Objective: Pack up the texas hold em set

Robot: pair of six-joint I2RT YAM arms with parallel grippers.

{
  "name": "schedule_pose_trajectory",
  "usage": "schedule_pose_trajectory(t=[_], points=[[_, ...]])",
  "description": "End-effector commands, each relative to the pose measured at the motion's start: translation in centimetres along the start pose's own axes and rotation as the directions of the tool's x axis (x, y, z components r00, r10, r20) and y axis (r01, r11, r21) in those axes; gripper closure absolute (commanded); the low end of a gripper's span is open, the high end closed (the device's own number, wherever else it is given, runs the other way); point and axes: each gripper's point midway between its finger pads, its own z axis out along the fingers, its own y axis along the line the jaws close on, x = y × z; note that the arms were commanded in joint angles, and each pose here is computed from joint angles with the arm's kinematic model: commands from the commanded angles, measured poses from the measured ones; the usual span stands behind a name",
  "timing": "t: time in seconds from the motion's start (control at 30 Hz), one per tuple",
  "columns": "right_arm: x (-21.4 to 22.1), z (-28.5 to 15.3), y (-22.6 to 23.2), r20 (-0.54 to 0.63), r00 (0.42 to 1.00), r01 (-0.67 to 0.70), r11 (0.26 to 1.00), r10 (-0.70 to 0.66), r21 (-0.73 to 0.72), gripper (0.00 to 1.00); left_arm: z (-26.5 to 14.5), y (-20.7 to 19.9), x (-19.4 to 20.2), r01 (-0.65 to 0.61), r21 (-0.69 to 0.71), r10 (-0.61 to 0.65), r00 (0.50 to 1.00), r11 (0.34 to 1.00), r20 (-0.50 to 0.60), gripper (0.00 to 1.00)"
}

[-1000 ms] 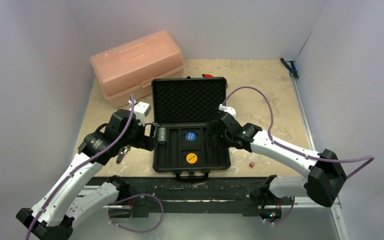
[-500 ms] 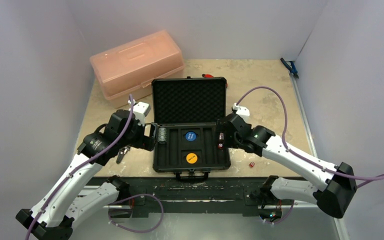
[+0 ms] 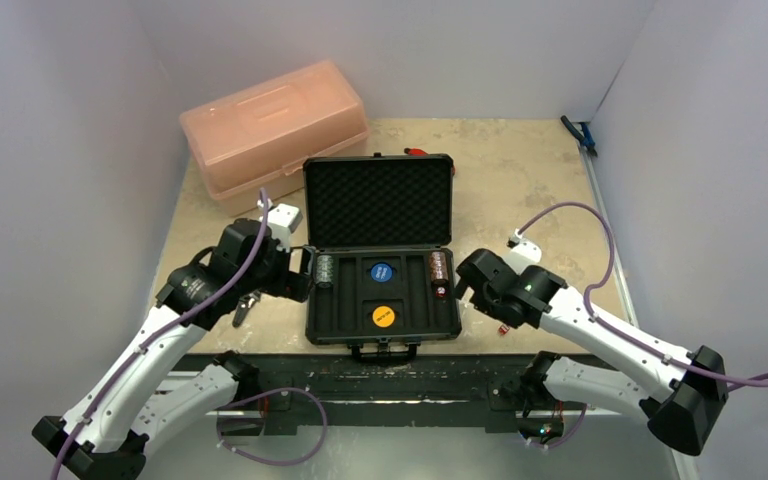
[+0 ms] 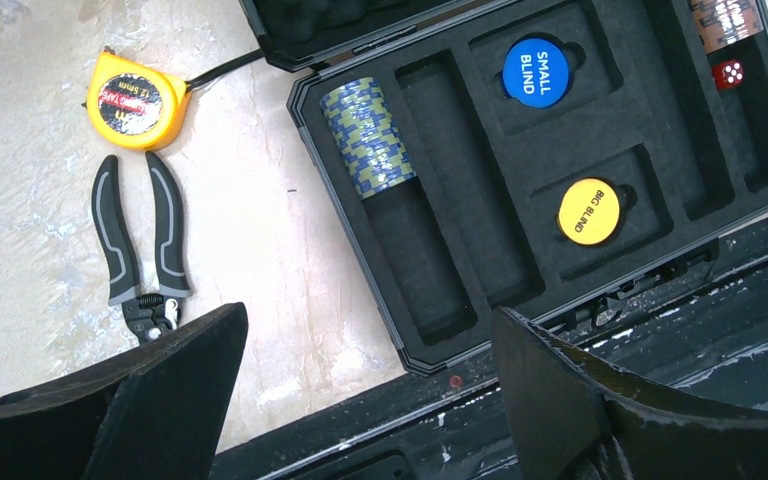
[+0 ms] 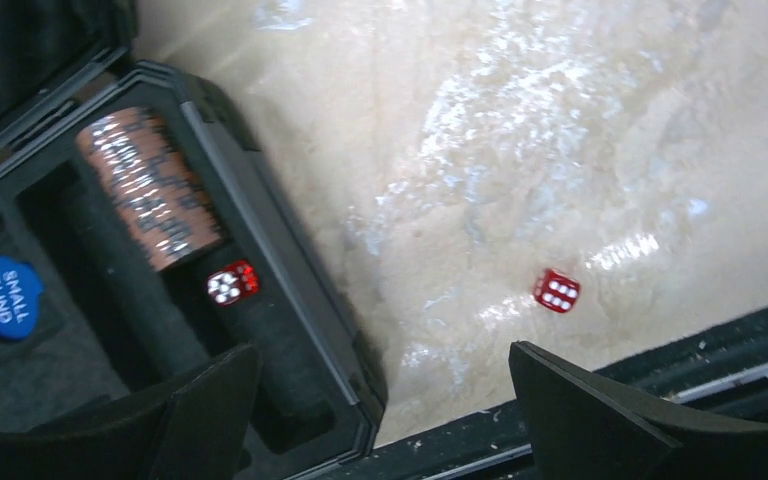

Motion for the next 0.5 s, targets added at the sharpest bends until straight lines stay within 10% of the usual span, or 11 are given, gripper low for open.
schedule_pose_trajectory(t=[0.0,0.47], points=[[-0.7,-0.1,-3.3,0.073,0.992,-0.112,0.985,0.104,0.127,0.01,0.1,-0.5,-0.8,-0.017,0.033,0.016,1.0,0.999,0.025,0.09],[1.4,0.8,-6.3,0.06,0.971,-0.237,0.95,0.23,0.203,0.07,0.5,-2.5,-1.3,0.01,0.125,-0.009,1.0,0.992,-0.008,0.1]])
